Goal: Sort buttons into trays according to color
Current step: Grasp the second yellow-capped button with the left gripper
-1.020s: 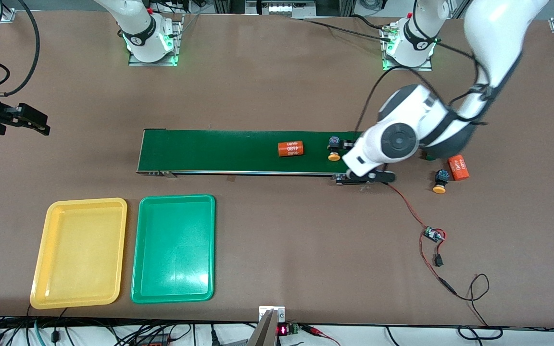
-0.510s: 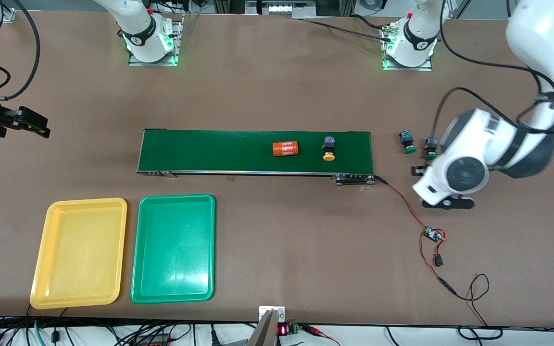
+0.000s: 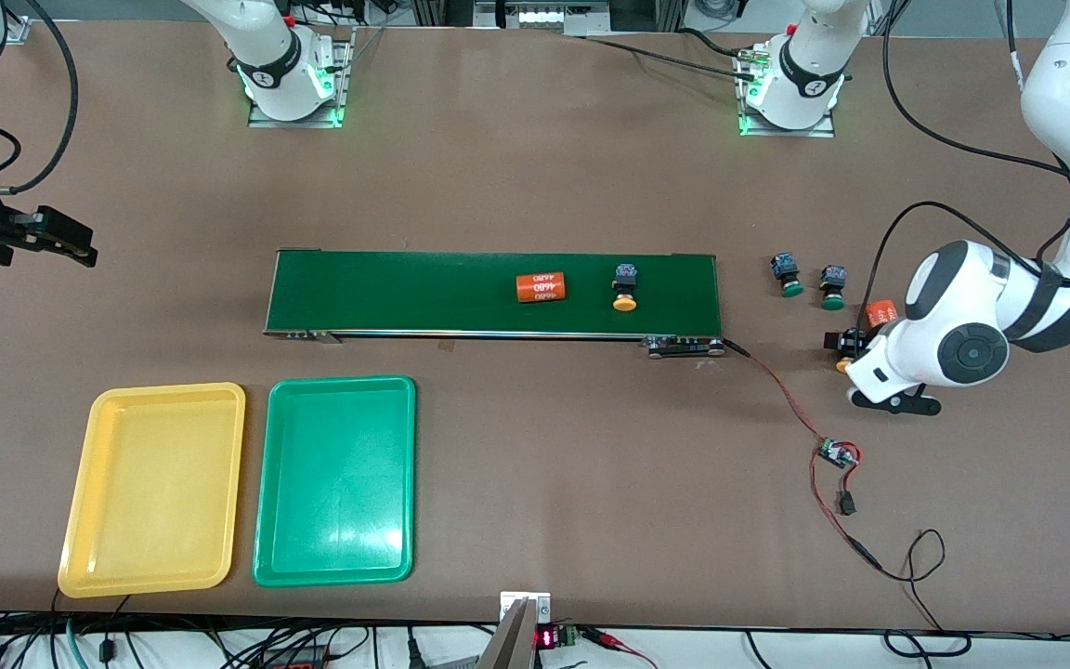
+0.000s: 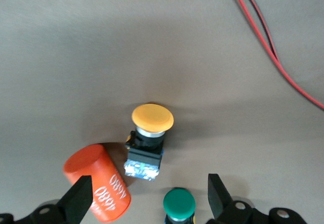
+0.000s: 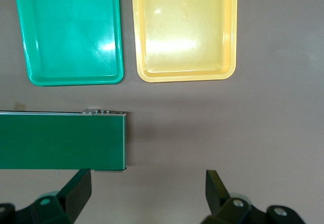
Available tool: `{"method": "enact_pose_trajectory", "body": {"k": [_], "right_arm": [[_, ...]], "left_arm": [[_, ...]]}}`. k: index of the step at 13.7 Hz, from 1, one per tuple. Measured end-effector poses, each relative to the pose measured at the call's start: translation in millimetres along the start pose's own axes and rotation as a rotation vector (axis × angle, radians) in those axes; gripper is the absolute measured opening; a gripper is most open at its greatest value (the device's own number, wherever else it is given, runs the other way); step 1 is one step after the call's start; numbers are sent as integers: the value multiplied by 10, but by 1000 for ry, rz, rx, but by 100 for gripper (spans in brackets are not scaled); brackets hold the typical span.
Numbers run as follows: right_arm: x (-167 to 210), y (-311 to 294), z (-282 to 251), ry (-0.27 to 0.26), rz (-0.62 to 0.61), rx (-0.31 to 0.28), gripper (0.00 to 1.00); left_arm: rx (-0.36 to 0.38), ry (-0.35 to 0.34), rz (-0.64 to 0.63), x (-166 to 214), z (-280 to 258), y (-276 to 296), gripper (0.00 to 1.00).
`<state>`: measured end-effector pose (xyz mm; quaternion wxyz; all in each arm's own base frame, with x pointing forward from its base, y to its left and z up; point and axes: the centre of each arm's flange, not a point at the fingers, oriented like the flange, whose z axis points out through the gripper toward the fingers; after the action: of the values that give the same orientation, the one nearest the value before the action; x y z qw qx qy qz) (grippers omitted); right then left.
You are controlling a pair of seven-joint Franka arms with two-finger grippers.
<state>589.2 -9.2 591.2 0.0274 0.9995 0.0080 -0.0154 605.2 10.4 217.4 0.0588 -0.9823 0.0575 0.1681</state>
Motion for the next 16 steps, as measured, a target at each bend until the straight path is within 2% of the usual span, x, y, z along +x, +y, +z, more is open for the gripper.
{"method": "enact_pose_trajectory", "body": {"k": [3,8,11,14,16], "right_arm": [[1,-4,-1,1,-1,1,100],[5,-1,-13,6,0,1,100],[5,1,-14,7,0,1,100],[5,1,-13,7,0,1,100],[5,1,-14,7,0,1,100]], "left_arm": [[0,0,19,-42,135,54,100],[50,28,54,-47,269,17,100],[43,71,74,-25,498,-16,100],[30,80,77,-38,651,-56,89],[30,85,80,-36,620,-37,66]]}}
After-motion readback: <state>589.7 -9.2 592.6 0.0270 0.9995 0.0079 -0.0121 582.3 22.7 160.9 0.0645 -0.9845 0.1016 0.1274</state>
